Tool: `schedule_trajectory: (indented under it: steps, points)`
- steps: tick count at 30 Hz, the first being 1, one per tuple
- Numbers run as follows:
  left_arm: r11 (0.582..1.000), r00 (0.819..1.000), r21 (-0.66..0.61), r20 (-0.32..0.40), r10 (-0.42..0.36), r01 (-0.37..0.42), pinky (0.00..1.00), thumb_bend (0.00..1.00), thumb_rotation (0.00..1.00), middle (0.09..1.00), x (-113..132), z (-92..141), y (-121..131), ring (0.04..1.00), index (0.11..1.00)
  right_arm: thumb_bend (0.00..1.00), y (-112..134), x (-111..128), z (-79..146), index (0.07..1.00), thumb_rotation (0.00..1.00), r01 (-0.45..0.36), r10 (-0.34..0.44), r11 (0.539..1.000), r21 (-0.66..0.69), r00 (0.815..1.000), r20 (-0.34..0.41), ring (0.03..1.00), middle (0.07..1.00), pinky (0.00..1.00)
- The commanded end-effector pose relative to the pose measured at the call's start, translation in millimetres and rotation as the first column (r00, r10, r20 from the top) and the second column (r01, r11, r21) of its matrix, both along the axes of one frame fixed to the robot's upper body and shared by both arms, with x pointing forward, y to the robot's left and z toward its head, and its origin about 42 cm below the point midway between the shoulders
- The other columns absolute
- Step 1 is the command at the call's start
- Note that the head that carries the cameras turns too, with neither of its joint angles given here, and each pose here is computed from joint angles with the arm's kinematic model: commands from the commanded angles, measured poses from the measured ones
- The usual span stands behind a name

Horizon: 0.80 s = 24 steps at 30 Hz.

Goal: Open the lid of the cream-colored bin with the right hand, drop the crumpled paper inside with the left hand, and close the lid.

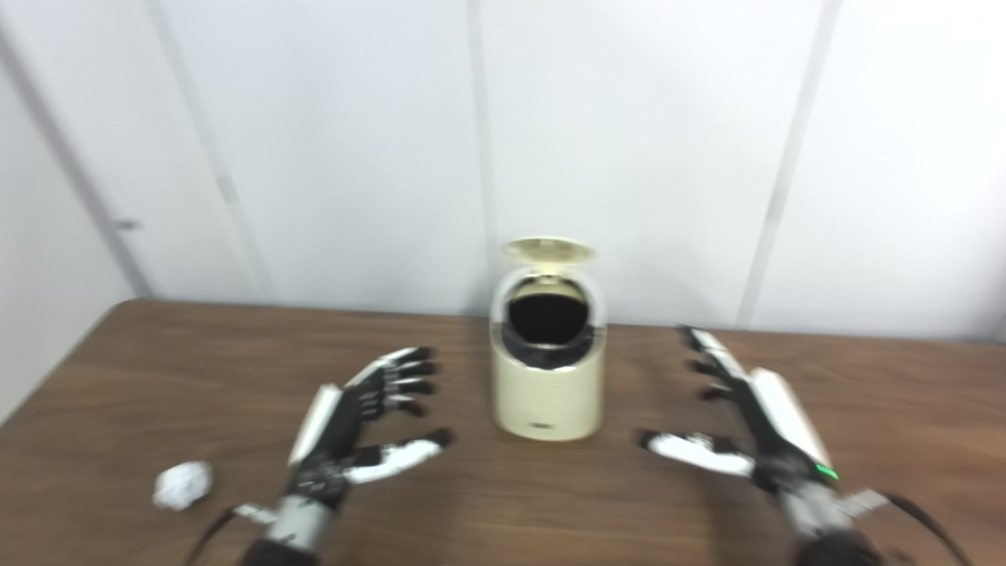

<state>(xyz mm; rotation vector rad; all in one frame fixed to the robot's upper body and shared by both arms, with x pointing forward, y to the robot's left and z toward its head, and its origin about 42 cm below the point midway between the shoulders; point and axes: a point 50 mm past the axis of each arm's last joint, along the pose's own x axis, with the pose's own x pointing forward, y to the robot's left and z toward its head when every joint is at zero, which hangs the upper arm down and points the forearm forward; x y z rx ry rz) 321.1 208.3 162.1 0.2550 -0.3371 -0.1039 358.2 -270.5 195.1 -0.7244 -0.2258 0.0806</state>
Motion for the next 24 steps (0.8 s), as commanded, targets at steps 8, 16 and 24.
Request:
schedule_trajectory:
  steps: [8, 16, 24]
  points:
    - [1.0, 0.997, 0.011, 0.067, 0.026, -0.027, 0.57, 0.72, 0.16, 0.792, 15.3, 10.2, -21.3, 0.721, 0.822, 0.86, -8.8, 3.2, 31.2, 0.973, 0.58, -0.001, 0.005, 0.998, -0.07, 0.998, 0.062, 0.854, 0.942, 0.69]
    - [0.994, 0.993, 0.054, 0.085, 0.086, -0.091, 0.54, 0.74, 0.15, 0.789, 4.7, 13.3, -3.9, 0.715, 0.823, 0.96, -8.2, 5.0, 38.0, 0.978, 0.68, -0.023, 0.028, 0.997, -0.077, 0.998, 0.063, 0.875, 0.946, 0.7]
    - [0.78, 0.947, 0.536, 0.189, 0.261, -0.322, 0.55, 0.71, 0.14, 0.786, -24.0, 58.1, 34.3, 0.698, 0.818, 1.0, -11.8, 5.9, 43.2, 0.983, 0.75, -0.018, 0.025, 0.995, -0.096, 0.998, 0.066, 0.862, 0.949, 0.65]
